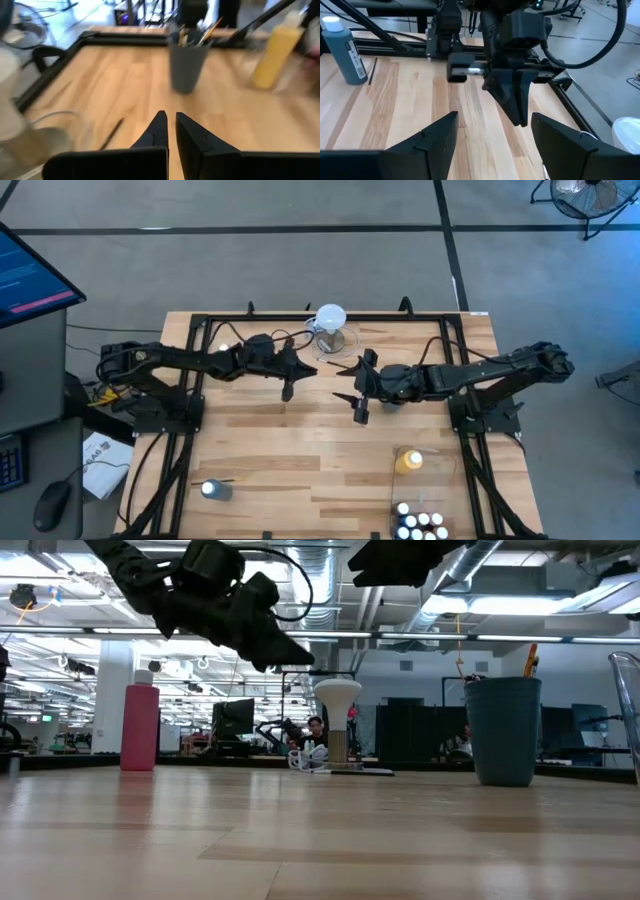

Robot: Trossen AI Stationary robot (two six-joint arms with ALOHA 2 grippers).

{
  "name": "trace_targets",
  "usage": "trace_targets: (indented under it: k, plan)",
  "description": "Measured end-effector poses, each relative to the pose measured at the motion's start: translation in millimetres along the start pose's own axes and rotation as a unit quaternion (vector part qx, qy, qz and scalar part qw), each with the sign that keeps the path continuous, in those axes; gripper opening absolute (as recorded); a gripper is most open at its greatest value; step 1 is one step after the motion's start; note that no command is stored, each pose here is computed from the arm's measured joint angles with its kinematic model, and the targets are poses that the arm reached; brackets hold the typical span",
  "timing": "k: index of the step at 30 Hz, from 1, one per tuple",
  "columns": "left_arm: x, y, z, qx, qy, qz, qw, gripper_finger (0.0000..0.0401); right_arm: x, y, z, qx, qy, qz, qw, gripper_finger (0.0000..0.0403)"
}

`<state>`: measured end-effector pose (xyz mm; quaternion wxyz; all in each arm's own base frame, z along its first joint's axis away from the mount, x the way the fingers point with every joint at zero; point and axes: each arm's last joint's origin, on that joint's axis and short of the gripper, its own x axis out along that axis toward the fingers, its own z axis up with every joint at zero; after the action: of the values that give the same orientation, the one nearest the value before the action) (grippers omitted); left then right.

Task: Pick & Place Paint Supplies
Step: Put the black silver paintbrush into the blue cup

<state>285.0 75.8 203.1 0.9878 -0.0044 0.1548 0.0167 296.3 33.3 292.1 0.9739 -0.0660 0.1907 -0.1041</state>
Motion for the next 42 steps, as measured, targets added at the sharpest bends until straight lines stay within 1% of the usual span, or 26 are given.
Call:
trace_targets:
  k: [3,9,14,16,19,22,26,31,36,42]
  plan:
    - [0,4,-2,0.021,0.018,0.026,0.999,0.0000,0,0,0,0.000,-0.001,0.000,1.000,0.0244]
    - [-6,26,-5,0.007,0.025,0.057,0.998,0.0000,0,0,-3,0.002,0.015,0.001,1.000,0.0244]
    - [-5,42,-12,-0.010,0.034,0.019,0.999,0.0000,0,1,-6,0.010,0.029,0.001,1.000,0.0244]
    - [1,45,-15,-0.012,0.055,0.003,0.998,0.0001,0,1,-6,0.011,0.028,0.001,1.000,0.0244]
    - [16,48,-18,0.005,0.088,-0.012,0.996,0.0008,0,0,-5,0.012,0.024,0.001,1.000,0.0244]
    - [33,47,-20,0.028,0.104,-0.025,0.994,0.0021,0,0,-5,0.012,0.023,0.001,1.000,0.0244]
    - [42,49,-19,0.055,0.107,-0.023,0.993,0.0044,0,0,-5,0.012,0.024,0.001,1.000,0.0244]
    - [46,59,-21,0.049,0.111,-0.018,0.992,0.0071,0,0,-7,0.009,0.033,0.001,0.999,0.0244]
    - [59,68,-29,0.050,0.124,-0.017,0.991,0.0076,1,-3,-9,0.012,0.044,-0.005,0.999,0.0244]
    - [74,77,-39,0.030,0.143,-0.016,0.989,0.0076,1,-5,-10,0.019,0.048,-0.009,0.999,0.0244]
